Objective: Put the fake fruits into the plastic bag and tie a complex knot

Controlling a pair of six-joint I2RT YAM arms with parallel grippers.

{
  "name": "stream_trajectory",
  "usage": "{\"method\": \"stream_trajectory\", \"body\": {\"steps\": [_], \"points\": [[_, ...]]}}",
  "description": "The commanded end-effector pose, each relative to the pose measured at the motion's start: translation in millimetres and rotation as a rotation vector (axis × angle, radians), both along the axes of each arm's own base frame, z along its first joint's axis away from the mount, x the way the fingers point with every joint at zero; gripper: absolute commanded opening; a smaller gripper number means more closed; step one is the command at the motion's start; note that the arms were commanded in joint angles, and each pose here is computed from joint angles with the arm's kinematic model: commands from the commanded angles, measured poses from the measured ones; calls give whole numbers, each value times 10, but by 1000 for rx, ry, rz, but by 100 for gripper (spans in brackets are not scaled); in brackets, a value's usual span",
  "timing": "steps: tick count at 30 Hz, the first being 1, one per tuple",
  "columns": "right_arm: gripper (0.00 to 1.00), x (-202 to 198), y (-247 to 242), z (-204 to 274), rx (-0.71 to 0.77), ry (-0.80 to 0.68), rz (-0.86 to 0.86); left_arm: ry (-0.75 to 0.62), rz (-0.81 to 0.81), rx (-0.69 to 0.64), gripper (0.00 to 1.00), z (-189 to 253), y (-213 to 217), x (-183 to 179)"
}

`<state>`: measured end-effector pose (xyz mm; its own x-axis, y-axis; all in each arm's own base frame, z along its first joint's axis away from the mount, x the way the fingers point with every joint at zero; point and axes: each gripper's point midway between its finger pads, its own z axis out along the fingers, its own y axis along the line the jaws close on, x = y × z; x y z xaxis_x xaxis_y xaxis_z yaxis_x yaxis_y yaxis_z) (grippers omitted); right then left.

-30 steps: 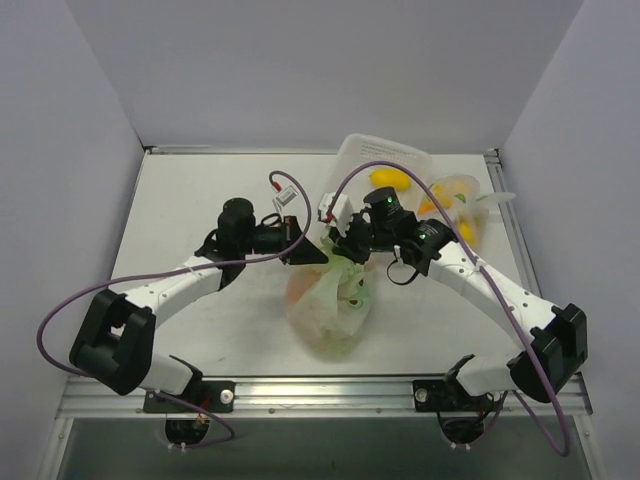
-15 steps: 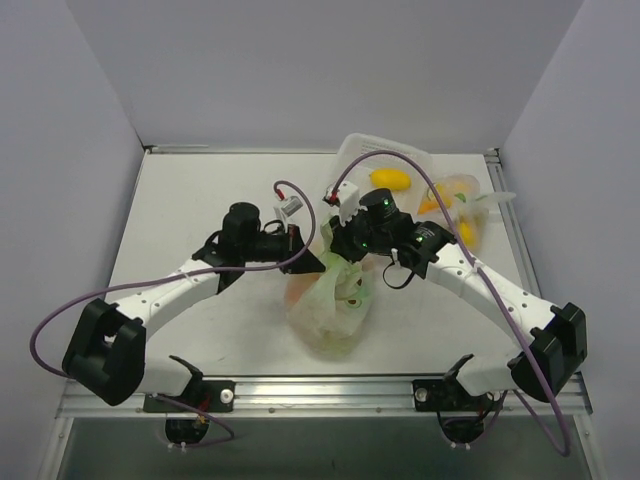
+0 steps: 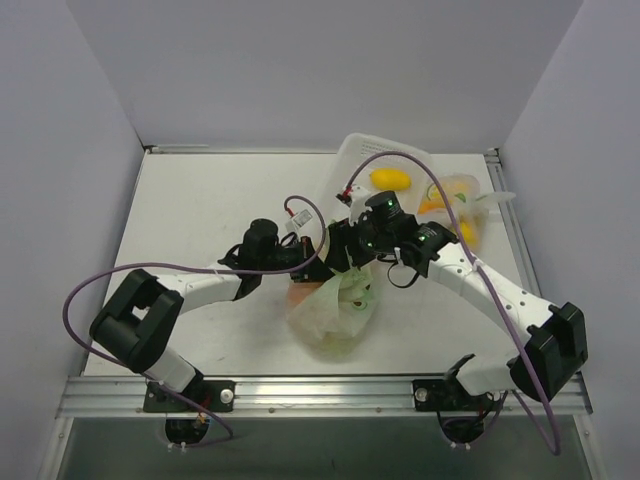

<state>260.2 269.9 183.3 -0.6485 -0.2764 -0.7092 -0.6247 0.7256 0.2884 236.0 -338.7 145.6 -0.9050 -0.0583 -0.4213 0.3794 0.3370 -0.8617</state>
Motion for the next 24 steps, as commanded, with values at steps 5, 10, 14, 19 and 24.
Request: {"method": "stream_trajectory", "body": {"steps": [5,10,14,19,24], "points": [[76,-195,-304,593,244,89,88,8,15,-96,0,220,-61,67],[43,-42,-660,642,275,80,12,0,-7,-106,0,251,-74,46],[22,110,-660,298,245,188,-46,-8,-30,-127,0,308,-93,12],[19,265,-510,40,249,255,-44,-36,-48,-134,0,361,-81,-15],[31,-68,-315,-26,267,295,97,-38,-40,-138,0,392,-91,2]]}}
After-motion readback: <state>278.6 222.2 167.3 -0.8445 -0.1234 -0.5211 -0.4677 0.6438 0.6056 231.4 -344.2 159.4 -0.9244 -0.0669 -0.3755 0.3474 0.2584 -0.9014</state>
